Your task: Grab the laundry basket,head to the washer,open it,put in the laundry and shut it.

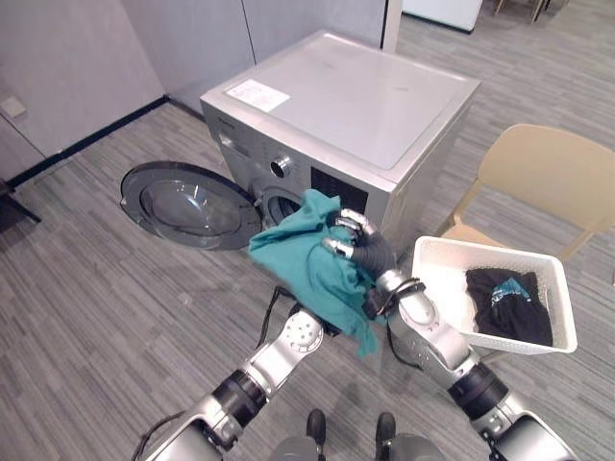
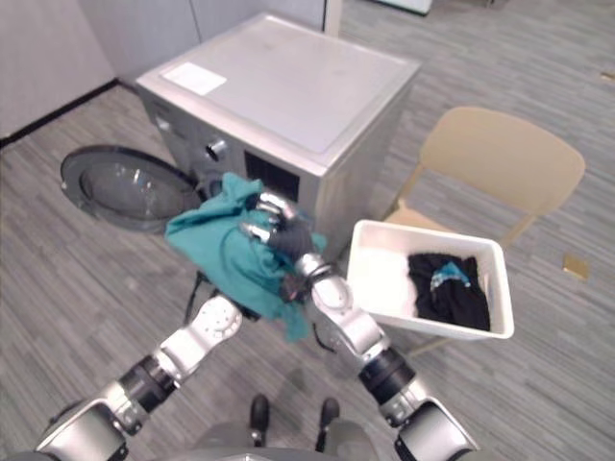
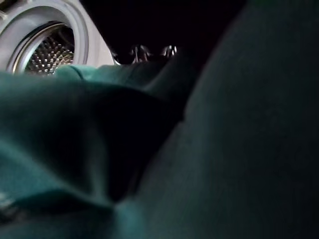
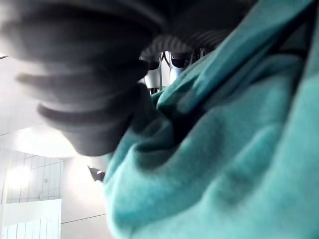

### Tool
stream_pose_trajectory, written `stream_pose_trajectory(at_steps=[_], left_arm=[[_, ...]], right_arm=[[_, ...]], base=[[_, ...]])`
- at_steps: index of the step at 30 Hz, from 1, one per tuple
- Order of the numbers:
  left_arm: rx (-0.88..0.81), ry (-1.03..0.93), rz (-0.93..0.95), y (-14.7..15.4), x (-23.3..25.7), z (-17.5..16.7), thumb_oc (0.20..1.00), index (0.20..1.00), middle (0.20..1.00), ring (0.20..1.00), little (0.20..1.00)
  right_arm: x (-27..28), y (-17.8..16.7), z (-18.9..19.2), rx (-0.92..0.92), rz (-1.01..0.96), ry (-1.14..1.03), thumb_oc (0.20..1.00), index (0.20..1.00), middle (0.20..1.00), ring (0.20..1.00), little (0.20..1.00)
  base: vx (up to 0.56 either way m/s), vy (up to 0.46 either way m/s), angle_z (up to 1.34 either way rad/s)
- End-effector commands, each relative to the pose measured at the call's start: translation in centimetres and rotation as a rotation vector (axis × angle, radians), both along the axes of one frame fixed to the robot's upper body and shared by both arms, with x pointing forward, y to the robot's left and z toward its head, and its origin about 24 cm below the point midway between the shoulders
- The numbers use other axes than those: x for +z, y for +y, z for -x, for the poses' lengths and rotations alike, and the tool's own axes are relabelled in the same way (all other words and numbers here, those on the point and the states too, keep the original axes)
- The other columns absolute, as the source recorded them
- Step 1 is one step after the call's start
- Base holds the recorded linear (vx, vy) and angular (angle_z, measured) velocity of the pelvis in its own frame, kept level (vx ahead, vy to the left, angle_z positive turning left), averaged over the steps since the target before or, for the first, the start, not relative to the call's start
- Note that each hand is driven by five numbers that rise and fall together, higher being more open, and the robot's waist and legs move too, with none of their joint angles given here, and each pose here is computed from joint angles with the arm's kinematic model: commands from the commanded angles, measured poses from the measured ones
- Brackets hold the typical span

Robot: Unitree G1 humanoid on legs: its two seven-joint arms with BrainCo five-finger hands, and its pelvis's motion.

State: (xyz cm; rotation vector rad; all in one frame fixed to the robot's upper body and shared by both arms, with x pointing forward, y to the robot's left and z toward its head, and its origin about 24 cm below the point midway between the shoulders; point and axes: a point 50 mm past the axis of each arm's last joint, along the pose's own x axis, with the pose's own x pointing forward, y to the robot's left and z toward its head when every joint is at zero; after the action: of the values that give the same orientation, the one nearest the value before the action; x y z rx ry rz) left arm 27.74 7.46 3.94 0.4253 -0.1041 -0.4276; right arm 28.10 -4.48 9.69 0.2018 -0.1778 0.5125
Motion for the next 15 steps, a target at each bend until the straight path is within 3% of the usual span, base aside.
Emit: stream_pose_trajectory(at_steps=[1, 5, 6, 9, 15], left_arm=[[0.052, -0.101, 0.097, -0.1, 2.7, -1.7, 0.2, 0.2, 0.2, 0.2, 0.2], [0.139, -0.043, 0.103, 2.5, 1.3, -1.2, 0.2, 0.2, 0.2, 0.2, 0.2], [0.218, 0.025, 0.093, 4.9, -0.4, -0.5, 0.2, 0.2, 0.2, 0.2, 0.2], [0.303, 0.101, 0.051, 7.8, -2.4, 0.8, 0.2, 0.2, 0.2, 0.2, 0.2], [0.553, 0.386, -0.022, 14.6, -8.6, 6.2, 0.2, 0.2, 0.2, 0.2, 0.2]], right_arm=[[1.9, 0.4, 0.2, 0.015, -0.032, -0.084, 1.0, 1.0, 1.0, 1.0, 1.0], [1.1, -2.0, 0.1, -0.071, 0.052, -0.095, 1.0, 1.0, 1.0, 1.0, 1.0], [0.6, -4.5, 0.1, -0.153, 0.145, -0.117, 1.0, 1.0, 1.0, 1.0, 1.0], [-0.8, -7.7, 0.9, -0.247, 0.268, -0.104, 1.0, 1.0, 1.0, 1.0, 1.0], [-6.1, -14.2, 4.4, -0.318, 0.613, 0.072, 1.0, 1.0, 1.0, 1.0, 1.0]], base=[[0.03, -0.031, 0.0], [0.03, -0.03, 0.01], [0.05, -0.047, 0.02], [0.07, -0.054, 0.02], [0.05, -0.053, 0.07]])
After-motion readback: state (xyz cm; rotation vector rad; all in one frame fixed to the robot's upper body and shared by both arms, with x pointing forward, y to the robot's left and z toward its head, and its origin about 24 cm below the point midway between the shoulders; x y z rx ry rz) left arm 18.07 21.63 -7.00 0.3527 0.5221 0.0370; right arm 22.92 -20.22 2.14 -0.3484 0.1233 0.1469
